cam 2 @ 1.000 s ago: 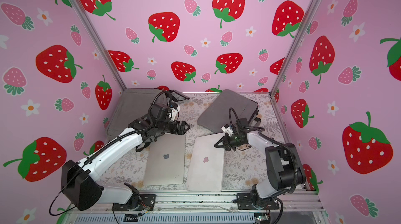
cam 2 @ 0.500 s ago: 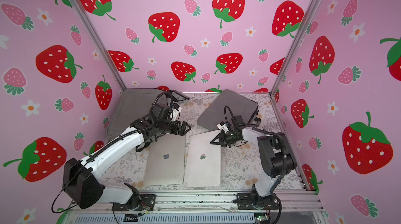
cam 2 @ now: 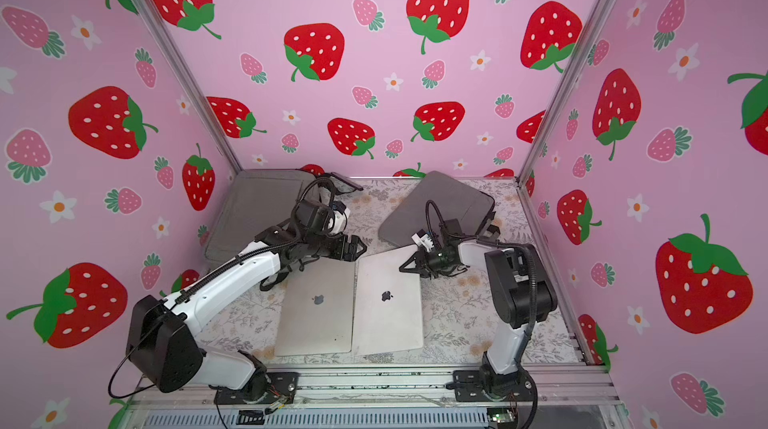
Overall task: Open the zippered laptop bag and take out the laptop
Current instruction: Place the laptop at the center of the board.
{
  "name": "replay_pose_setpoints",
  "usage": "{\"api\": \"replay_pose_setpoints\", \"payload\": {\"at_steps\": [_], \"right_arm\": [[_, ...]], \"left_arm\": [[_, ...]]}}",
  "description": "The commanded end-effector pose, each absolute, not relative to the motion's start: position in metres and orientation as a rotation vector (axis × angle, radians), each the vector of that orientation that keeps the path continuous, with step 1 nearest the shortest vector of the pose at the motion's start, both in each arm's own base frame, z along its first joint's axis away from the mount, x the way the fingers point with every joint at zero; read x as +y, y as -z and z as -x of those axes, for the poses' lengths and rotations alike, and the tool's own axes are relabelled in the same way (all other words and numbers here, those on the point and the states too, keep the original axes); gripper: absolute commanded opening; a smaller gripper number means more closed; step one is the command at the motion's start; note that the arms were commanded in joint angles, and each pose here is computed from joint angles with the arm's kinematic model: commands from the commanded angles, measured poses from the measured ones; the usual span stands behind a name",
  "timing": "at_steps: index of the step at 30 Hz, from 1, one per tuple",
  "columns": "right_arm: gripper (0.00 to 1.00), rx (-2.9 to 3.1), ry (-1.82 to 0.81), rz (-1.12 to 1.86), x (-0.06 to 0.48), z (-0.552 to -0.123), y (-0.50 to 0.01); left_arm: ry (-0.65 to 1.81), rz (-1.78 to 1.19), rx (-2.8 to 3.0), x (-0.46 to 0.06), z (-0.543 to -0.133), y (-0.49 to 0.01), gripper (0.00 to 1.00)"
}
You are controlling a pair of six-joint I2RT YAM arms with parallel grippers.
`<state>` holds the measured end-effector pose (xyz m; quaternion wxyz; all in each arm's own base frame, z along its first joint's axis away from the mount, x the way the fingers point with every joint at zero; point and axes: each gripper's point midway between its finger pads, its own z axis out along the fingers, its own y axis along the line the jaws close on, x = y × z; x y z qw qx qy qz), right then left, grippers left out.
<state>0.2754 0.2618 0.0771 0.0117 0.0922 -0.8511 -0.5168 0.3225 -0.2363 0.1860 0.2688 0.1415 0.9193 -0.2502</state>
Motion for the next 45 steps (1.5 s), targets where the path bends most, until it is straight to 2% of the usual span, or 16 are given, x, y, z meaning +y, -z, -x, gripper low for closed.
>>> {"api": "replay_pose_setpoints", "payload": {"at_steps": [1,9,15,20,33,45], "right_arm": [[0.24,-2.731,1.589,-0.350,0.260,-0.282,-0.072],[0.37,-2.790,1.486,-0.319,0.250,-0.278,-0.060],[0.55,-2.856,1.351,-0.277,0.238,-0.274,-0.044],[0.64,-2.898,1.266,-0.257,0.230,-0.272,-0.035],[0.76,-3.068,0.974,-0.229,0.197,-0.272,-0.031],[0.80,-3.195,0.848,-0.101,0.169,-0.289,-0.025]], "left_arm": [[0.695,-0.394,2.499,-0.238,-0.320,-0.183,0.95],[0.699,-0.396,2.514,-0.239,-0.320,-0.180,0.95],[0.706,-0.402,2.526,-0.241,-0.321,-0.176,0.95],[0.716,-0.408,2.533,-0.244,-0.322,-0.173,0.95],[0.820,-0.313,2.576,-0.272,-0.338,-0.152,0.92],[0.875,-0.233,2.603,-0.324,-0.383,-0.125,0.91]]}}
